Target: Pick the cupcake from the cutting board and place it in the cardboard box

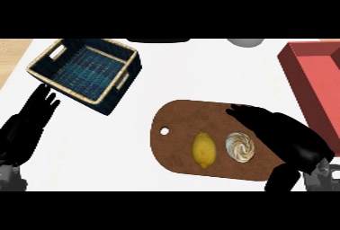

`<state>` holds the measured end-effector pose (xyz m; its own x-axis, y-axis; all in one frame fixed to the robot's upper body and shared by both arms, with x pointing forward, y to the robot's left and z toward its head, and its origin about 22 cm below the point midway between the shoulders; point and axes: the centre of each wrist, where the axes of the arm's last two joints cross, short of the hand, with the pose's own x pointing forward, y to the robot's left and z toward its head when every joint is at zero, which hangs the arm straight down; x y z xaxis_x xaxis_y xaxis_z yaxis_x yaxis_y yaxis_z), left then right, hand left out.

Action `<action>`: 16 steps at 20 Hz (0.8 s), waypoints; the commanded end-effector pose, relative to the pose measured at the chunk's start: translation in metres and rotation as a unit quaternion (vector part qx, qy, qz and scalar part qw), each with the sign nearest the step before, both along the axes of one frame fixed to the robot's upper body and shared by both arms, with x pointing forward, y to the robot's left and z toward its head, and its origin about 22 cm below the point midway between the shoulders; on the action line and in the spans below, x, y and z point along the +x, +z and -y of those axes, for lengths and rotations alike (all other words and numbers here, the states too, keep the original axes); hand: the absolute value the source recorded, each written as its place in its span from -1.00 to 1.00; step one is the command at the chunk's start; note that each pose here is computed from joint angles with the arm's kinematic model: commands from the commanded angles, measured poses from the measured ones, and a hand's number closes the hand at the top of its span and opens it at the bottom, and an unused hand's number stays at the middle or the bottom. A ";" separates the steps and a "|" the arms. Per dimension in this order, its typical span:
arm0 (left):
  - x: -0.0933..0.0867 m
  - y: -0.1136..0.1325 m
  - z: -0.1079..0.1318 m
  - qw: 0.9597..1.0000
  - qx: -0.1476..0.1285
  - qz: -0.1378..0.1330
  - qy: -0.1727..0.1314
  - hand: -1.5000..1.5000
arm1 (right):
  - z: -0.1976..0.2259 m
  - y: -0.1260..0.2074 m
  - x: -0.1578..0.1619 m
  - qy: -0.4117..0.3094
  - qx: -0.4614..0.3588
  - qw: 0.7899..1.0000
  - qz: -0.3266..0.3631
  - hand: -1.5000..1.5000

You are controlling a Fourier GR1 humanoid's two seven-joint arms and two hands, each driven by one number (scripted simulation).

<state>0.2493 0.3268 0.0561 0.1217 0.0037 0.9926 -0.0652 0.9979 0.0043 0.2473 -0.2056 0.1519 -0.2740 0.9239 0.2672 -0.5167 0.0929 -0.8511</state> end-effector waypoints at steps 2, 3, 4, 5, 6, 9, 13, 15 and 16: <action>0.005 -0.008 0.008 1.000 0.003 -0.003 0.000 0.00 | -0.007 -0.003 0.010 0.002 -0.010 1.000 -0.005 -1.00; 0.013 0.011 0.022 1.000 -0.001 -0.001 -0.007 0.00 | -0.004 -0.008 0.001 -0.009 -0.012 1.000 -0.007 -1.00; 0.009 -0.006 0.009 1.000 0.004 0.004 0.007 0.00 | -0.022 -0.022 -0.002 -0.010 -0.027 1.000 -0.004 -1.00; 0.013 0.000 0.009 1.000 0.000 0.002 -0.004 0.00 | -0.024 -0.029 -0.007 -0.007 -0.028 1.000 -0.007 -1.00; 0.002 -0.002 0.009 1.000 0.003 0.003 -0.002 0.00 | -0.016 -0.014 0.002 -0.014 -0.033 0.999 -0.005 -1.00; 0.001 -0.001 -0.002 1.000 0.006 0.000 0.009 0.00 | 0.012 -0.030 0.016 -0.021 -0.050 0.998 -0.018 -1.00; -0.007 0.008 -0.004 1.000 0.007 -0.011 0.003 0.00 | -0.006 -0.026 0.003 -0.019 -0.044 0.999 -0.014 -1.00; -0.014 0.001 0.007 1.000 0.000 -0.002 0.007 0.00 | 0.000 -0.029 0.003 -0.019 -0.049 0.999 -0.015 -1.00; -0.008 -0.010 0.011 1.000 0.003 -0.010 -0.001 0.00 | -0.028 -0.037 0.001 -0.011 -0.050 0.999 -0.017 -1.00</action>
